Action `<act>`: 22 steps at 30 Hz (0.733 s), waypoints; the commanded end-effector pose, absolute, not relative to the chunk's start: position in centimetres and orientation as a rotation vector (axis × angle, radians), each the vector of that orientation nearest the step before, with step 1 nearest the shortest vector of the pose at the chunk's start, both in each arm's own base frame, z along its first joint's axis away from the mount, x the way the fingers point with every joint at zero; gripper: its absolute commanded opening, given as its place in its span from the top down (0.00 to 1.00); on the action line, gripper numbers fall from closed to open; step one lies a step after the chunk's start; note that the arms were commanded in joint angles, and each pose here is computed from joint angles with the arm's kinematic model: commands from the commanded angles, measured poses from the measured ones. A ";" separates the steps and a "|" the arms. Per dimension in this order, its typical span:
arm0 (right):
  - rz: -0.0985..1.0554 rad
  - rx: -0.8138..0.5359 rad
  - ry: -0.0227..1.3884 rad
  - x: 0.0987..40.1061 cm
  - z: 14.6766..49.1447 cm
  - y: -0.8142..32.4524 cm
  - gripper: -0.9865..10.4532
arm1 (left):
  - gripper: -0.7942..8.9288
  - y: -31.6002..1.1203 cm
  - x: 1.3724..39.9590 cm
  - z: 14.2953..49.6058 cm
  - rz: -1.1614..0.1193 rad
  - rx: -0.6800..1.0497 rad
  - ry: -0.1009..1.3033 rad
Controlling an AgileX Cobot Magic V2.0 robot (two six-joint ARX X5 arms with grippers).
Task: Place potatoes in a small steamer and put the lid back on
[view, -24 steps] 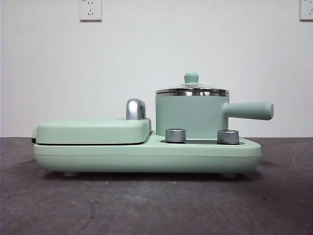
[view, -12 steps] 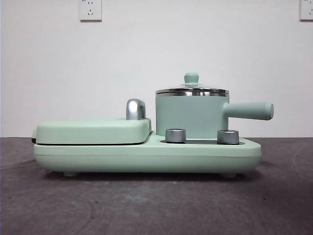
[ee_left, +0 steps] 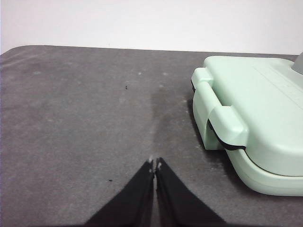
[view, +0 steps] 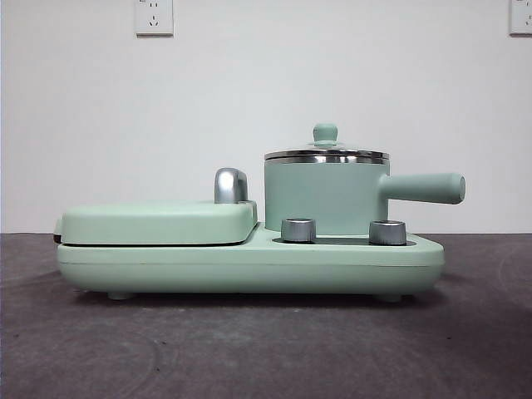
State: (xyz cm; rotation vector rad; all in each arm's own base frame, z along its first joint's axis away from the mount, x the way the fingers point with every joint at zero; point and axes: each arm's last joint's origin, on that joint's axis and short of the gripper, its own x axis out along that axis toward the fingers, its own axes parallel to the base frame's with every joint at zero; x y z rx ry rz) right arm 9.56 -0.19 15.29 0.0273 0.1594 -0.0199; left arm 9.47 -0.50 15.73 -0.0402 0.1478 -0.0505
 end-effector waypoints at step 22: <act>-0.023 0.019 0.149 9.6 15.2 -0.2 0.90 | 0.91 -0.5 9.6 15.2 -0.048 -0.030 0.151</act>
